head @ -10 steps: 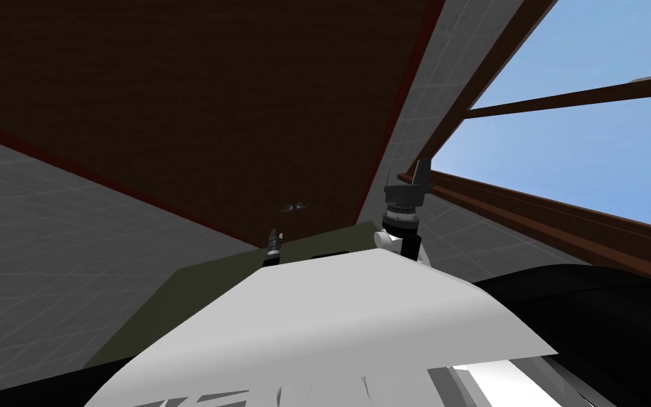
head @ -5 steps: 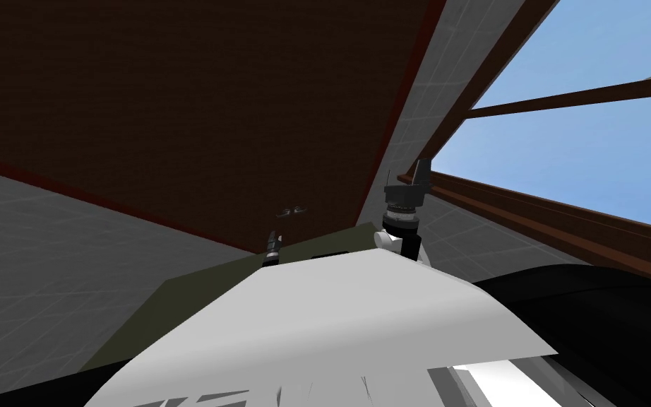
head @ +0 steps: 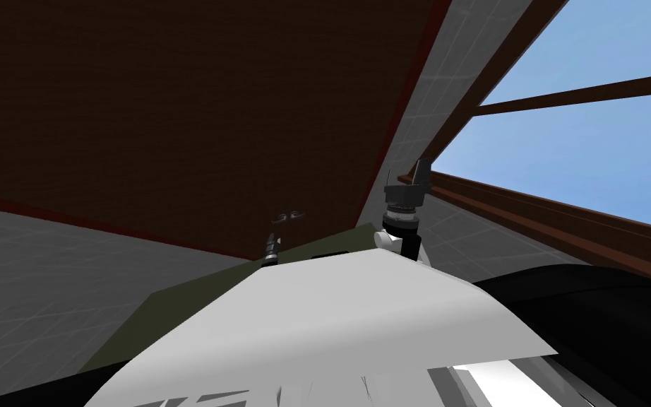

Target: Pull the door open

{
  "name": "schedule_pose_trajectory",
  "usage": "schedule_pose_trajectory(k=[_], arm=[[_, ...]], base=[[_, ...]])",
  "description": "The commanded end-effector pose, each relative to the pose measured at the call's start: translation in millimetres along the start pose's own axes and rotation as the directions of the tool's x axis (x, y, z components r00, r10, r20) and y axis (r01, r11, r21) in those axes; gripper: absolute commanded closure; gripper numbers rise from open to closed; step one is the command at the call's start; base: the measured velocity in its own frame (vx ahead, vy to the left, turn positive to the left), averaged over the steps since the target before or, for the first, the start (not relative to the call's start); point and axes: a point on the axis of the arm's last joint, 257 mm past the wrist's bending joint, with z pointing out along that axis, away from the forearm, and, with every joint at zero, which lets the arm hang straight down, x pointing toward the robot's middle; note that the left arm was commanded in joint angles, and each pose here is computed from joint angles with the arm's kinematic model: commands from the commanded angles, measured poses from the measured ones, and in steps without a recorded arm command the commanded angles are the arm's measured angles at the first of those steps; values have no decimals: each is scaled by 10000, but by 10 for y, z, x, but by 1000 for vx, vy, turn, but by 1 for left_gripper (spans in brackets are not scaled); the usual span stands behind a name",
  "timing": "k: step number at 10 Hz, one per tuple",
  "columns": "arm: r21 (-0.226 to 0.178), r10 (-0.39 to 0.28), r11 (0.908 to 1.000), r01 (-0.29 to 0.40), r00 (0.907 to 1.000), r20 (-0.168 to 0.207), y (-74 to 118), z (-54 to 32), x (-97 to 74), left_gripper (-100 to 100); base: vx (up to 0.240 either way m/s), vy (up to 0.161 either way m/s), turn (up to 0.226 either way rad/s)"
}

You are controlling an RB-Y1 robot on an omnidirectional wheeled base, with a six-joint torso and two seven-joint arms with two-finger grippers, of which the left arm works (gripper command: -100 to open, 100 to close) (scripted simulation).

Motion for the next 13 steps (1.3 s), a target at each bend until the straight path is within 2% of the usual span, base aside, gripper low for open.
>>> schedule_pose_trajectory(k=[1,2,3,4,5,7,8,9,11,12,13], arm=[[0,0,10000,0,10000,0,0,0,0,-100],[-302,252,9993,-236,9984,508,65,-114,-315,-100],[-403,343,9987,-316,9971,686,82,-151,-423,-100],[-403,343,9987,-316,9971,686,82,-151,-423,-100],[-633,551,9968,-483,9924,1103,115,-229,-664,-100],[-633,551,9968,-483,9924,1103,115,-229,-664,-100],[-694,595,9963,-512,9904,1249,126,-215,-714,-100],[-644,540,9968,-467,9915,1182,122,-169,-649,-100],[-383,287,9989,-257,9966,775,85,3,-335,-100],[-383,287,9989,-257,9966,775,85,3,-335,-100],[-177,102,9998,-94,9990,439,45,119,-92,-100]], base=[[36,7,-7],[42,27,106],[65,38,105],[48,26,10],[88,51,58],[75,38,15],[118,70,10],[181,119,-20],[172,123,-116],[115,21,-32],[105,-68,-115]])
